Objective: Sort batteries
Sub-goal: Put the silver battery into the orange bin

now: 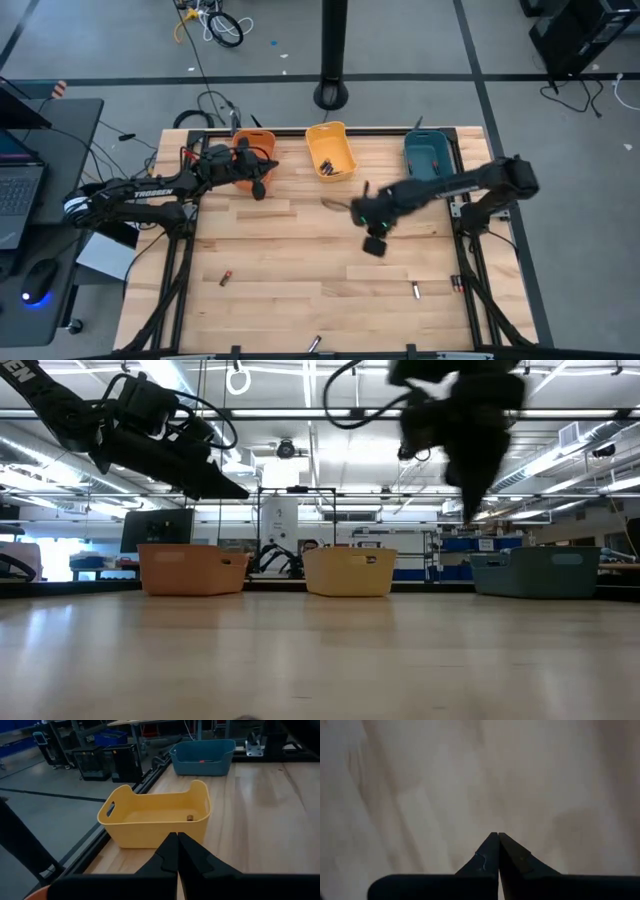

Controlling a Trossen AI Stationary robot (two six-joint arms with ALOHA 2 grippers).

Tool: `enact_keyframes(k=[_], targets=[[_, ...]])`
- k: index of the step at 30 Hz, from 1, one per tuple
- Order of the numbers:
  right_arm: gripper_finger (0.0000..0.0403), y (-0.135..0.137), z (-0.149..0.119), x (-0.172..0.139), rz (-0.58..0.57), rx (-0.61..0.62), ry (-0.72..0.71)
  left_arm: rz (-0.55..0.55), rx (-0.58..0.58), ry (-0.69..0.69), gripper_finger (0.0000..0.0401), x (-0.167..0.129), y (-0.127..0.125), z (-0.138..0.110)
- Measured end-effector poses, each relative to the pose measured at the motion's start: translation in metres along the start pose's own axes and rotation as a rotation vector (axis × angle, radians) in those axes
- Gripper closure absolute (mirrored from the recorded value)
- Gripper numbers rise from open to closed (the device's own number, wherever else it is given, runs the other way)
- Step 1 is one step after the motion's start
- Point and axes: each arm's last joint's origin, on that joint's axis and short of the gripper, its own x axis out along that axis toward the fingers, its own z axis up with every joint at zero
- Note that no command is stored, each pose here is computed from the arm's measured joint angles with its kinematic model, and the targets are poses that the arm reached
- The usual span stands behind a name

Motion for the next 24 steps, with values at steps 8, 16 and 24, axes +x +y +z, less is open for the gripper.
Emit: enact_keyframes(k=[8,16,24], targets=[[0.0359,0.044,-0.081,0.013,-0.031,-0.045,0.088,-0.022,-0.018,0.0,0.0393,0.0,-0.004,0.0],[0.0254,0.069,-0.117,0.026,-0.071,0.273,0.165,-0.025,-0.077,0.001,0.0393,0.001,-0.006,0.001],[0.0186,0.073,-0.13,0.041,-0.06,0.616,0.241,-0.052,-0.086,0.008,0.0393,0.001,-0.012,0.001]])
